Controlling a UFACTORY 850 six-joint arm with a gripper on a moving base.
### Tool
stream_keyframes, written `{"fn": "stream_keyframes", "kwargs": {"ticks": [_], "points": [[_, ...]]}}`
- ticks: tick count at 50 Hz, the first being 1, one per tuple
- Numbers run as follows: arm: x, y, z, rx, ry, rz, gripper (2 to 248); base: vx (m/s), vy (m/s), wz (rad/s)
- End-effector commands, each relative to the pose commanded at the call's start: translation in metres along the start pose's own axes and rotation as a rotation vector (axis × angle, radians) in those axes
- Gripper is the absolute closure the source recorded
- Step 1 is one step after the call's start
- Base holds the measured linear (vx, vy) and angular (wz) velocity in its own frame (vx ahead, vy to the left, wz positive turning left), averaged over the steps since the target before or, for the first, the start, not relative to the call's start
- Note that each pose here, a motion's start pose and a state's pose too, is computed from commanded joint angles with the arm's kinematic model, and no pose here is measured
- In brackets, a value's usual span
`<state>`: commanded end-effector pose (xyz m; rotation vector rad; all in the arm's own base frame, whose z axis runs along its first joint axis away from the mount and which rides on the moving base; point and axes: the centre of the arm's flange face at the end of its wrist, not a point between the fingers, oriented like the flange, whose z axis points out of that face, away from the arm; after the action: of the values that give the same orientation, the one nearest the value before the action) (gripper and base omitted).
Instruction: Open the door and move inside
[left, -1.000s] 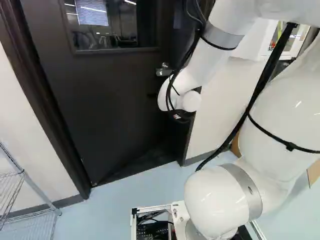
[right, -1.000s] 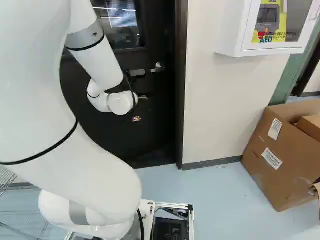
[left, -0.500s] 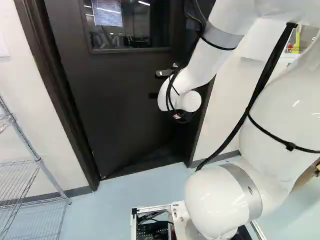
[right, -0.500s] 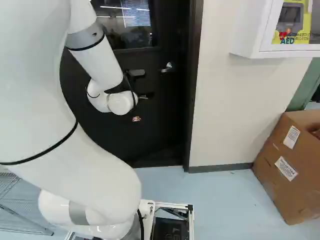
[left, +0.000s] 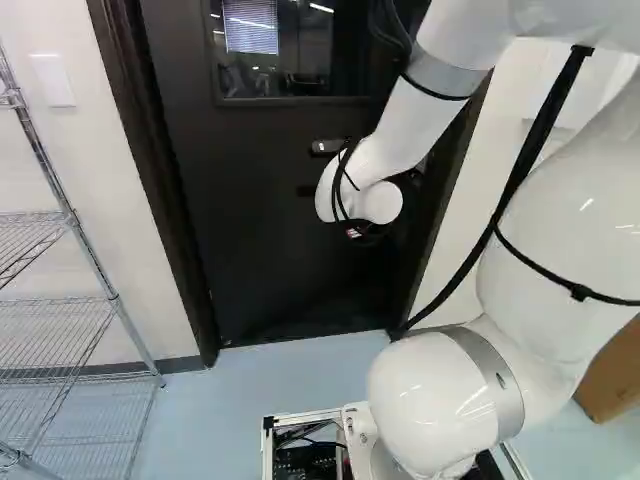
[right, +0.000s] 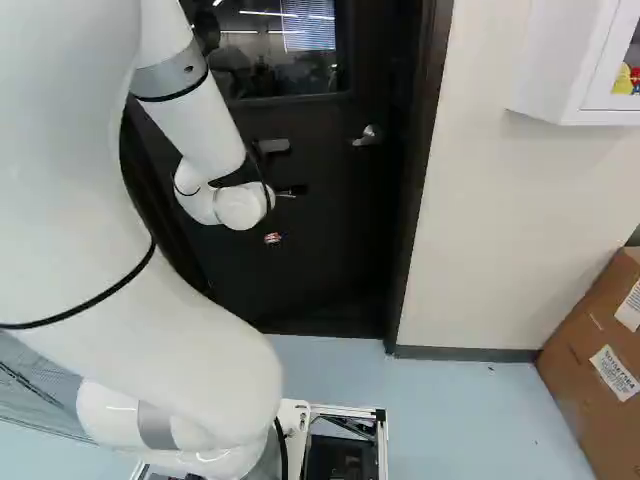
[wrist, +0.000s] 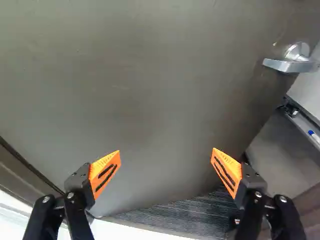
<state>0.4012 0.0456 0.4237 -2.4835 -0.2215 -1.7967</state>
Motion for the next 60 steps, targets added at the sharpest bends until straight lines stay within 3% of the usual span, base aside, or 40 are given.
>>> {"fn": "stream_keyframes", "kwargs": {"ticks": [20,60], "points": [[0.0,0.0,0.0,0.0,0.0,0.0,3,0.028,-0.002,-0.007],[0.0,0.0,0.0,0.0,0.0,0.0,3,0.115,0.0,-0.01]]}}
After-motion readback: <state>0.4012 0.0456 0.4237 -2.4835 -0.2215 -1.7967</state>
